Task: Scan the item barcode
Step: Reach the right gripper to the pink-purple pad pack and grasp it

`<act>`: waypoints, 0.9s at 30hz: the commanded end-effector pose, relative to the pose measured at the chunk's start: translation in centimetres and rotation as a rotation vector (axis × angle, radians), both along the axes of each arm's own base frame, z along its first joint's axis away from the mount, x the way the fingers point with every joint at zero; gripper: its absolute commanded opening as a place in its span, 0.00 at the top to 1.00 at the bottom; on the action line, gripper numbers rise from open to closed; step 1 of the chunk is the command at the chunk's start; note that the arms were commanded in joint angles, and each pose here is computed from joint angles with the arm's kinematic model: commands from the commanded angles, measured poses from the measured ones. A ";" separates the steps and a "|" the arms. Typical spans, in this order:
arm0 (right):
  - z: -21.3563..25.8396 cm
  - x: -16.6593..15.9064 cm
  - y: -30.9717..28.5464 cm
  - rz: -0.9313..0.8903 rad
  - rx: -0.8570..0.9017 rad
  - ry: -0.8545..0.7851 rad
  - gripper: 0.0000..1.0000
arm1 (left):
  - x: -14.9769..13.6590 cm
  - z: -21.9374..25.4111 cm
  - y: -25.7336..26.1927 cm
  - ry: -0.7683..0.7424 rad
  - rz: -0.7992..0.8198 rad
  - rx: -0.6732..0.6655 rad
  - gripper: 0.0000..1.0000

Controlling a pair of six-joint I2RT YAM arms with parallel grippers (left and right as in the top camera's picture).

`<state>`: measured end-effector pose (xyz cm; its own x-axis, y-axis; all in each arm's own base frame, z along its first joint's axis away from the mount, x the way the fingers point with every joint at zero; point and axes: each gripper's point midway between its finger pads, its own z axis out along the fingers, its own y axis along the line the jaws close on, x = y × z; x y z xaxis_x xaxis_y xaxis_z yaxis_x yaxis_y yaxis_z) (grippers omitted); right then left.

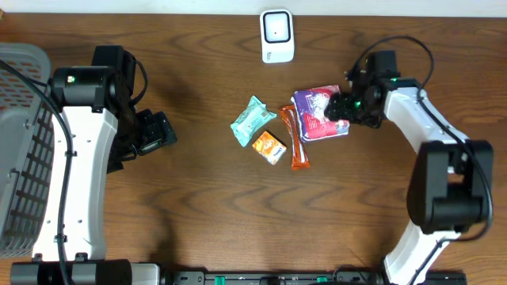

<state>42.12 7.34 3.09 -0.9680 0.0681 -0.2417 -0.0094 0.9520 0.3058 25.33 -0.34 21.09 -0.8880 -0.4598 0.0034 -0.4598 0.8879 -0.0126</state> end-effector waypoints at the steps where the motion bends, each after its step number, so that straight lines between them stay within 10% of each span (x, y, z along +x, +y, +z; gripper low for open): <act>1: -2.0 -0.4 2.0 0.124 0.084 0.031 0.36 | -0.1 -0.2 0.3 0.010 0.006 0.016 0.02; 4: -3.3 -1.1 2.2 0.105 0.108 0.087 0.99 | -0.1 -0.2 0.3 0.010 0.006 0.016 0.02; 10: 2.5 0.7 -1.8 -0.011 -0.109 0.045 0.99 | -0.1 -0.2 0.3 0.010 0.006 0.016 0.02; 19: 15.9 -2.0 -13.5 -0.497 -0.960 -0.105 0.99 | -0.1 -0.2 0.3 0.010 0.006 0.016 0.02; 27: 11.4 -3.9 -12.1 -0.418 -1.187 -0.059 0.92 | -0.1 -0.2 0.3 0.011 0.006 0.016 0.02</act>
